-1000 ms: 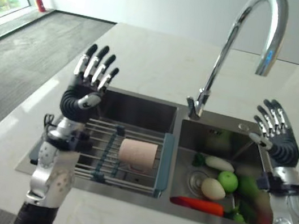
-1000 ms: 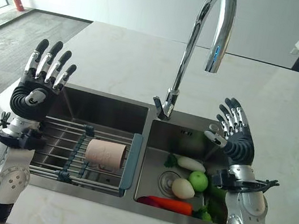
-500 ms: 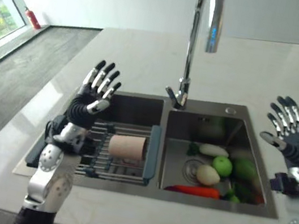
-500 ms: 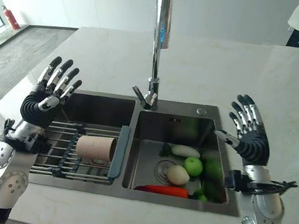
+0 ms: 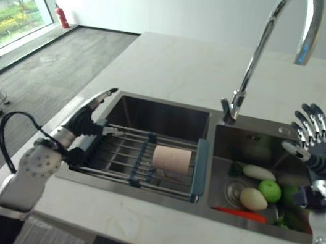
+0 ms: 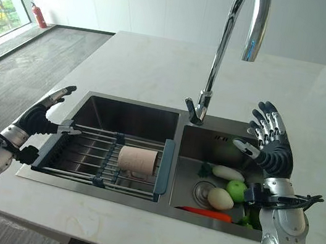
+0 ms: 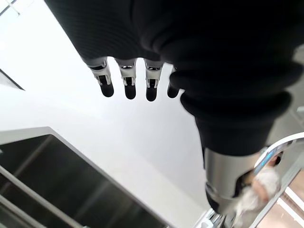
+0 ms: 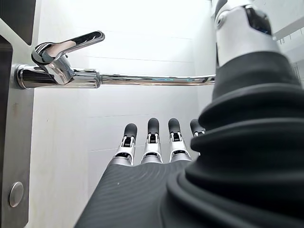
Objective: Place the dishes in the dishwasher.
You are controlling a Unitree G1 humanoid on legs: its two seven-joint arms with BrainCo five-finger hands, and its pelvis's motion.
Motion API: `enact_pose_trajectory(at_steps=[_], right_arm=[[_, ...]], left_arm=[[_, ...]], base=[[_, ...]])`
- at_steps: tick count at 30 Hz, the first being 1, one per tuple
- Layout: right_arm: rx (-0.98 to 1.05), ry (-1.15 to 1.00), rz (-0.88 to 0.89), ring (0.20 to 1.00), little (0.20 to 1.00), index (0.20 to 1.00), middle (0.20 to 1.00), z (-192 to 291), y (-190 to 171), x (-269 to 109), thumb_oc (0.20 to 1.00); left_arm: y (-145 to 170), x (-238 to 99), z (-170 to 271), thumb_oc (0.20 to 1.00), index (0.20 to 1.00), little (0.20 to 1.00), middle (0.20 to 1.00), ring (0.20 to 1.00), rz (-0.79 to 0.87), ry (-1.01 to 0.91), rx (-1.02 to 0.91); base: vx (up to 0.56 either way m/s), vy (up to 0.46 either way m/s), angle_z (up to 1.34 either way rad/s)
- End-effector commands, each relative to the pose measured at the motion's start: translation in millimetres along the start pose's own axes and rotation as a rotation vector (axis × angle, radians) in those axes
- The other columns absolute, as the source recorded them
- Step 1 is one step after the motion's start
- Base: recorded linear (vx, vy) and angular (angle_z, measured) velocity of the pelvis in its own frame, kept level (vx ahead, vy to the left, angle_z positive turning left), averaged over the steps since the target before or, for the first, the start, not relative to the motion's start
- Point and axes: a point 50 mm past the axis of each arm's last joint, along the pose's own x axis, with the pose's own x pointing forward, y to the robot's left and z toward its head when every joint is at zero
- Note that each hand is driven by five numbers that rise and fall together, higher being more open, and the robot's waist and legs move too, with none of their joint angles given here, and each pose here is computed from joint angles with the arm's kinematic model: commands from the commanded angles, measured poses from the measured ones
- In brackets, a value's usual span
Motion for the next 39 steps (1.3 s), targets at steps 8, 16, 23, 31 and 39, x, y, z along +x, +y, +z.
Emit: enact_pose_trajectory(at_steps=[8,16,23,31,39], right_arm=[[-0.051,-0.143,0.119,1.000,1.000,1.000,1.000,28.5,6.2,25.1,1.000],[-0.055,-0.134,0.152,1.000,1.000,1.000,1.000,26.5,9.1,27.7,1.000],[-0.059,-0.133,0.181,1.000,1.000,1.000,1.000,25.3,11.8,31.9,1.000],[-0.066,-0.125,0.194,1.000,1.000,1.000,1.000,25.7,9.1,32.4,1.000],[-0.073,-0.127,0.203,1.000,1.000,1.000,1.000,26.6,8.3,33.1,1.000]], left_arm=[[3.2,38.3,7.2,1.000,1.000,1.000,1.000,1.000,-0.133,0.033,0.292],[-15.2,55.3,11.6,1.000,1.000,1.000,1.000,1.000,-0.221,0.041,0.306],[-42.0,66.3,4.3,1.000,1.000,1.000,1.000,1.000,-0.281,0.087,0.276],[-61.1,66.5,-9.0,1.000,1.000,1.000,1.000,1.000,-0.331,0.142,0.305],[-75.8,65.8,-18.9,1.000,1.000,1.000,1.000,1.000,-0.352,0.174,0.337]], base=[[0.00,0.005,-0.08],[0.00,-0.002,-0.12],[0.02,0.004,-0.08],[0.02,0.007,-0.07],[0.00,0.000,-0.02]])
